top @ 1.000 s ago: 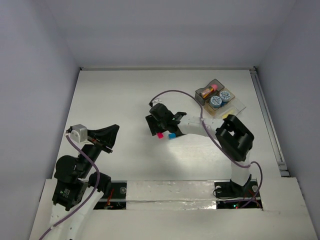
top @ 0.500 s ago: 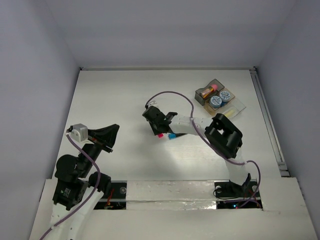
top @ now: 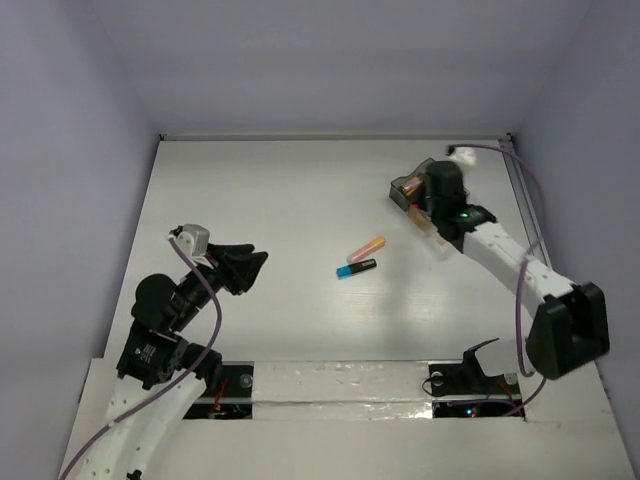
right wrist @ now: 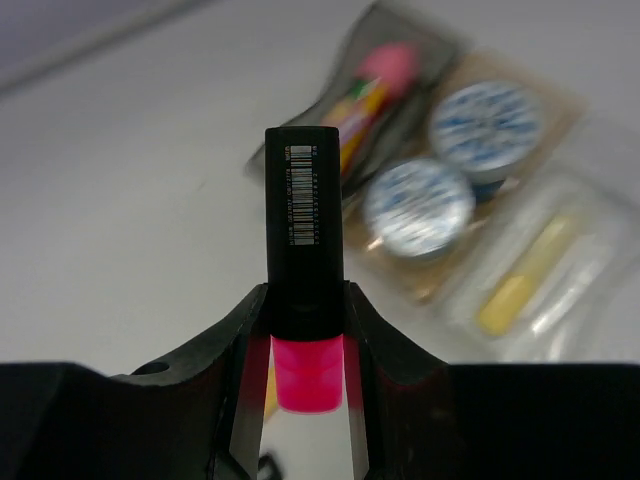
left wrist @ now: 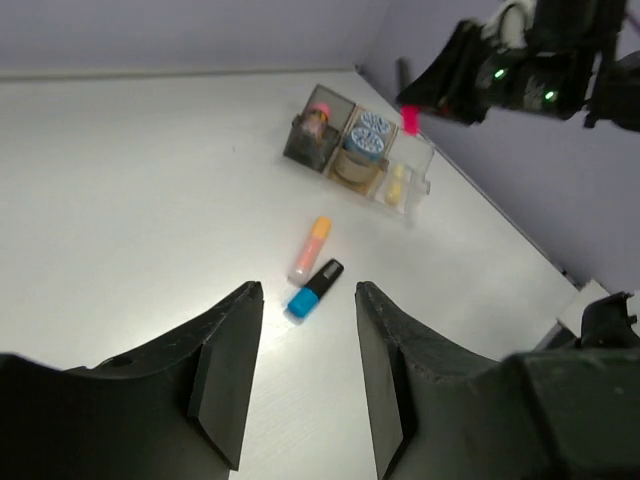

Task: Sort the stationery into containers
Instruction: Place the pen in the storage box.

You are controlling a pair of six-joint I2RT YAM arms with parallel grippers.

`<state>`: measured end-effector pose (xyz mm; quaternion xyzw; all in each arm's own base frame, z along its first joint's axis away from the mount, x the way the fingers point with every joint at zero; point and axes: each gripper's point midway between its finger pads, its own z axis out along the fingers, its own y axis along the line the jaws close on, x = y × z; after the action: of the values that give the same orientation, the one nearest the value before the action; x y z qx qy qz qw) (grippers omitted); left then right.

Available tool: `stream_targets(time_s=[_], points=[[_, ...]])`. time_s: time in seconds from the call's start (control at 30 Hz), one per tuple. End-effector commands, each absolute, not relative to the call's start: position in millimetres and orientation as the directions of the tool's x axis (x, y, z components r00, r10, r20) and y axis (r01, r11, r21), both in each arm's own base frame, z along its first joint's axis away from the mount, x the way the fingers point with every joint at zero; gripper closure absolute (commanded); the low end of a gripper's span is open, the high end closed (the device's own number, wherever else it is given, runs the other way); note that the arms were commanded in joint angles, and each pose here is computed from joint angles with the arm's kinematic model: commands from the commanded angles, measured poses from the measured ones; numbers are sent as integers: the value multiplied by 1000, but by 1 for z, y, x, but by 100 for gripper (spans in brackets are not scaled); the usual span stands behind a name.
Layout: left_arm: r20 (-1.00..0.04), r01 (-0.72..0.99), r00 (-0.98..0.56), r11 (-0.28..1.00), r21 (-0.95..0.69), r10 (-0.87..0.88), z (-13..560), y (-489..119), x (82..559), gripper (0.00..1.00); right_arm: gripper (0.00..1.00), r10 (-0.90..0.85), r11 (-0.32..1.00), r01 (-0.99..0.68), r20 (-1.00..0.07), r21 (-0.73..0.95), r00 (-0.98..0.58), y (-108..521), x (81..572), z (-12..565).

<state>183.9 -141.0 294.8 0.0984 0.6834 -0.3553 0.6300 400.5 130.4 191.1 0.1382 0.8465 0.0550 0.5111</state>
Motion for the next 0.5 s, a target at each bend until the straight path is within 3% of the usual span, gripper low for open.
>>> stream_targets(time_s=[0.0, 0.17, 0.47], points=[[-935, 650, -207, 674, -351, -288, 296, -157, 184, 61, 98, 430, 889, 321, -835, 325, -344, 66, 397, 184], [-935, 650, -207, 674, -352, -289, 295, -156, 183, 60, 97, 523, 815, 446, -802, 370, -290, -8, 397, 170], [-936, 650, -176, 678, -342, -303, 301, -153, 180, 60, 89, 563, 779, 510, -765, 365, -313, -27, 402, 140]])
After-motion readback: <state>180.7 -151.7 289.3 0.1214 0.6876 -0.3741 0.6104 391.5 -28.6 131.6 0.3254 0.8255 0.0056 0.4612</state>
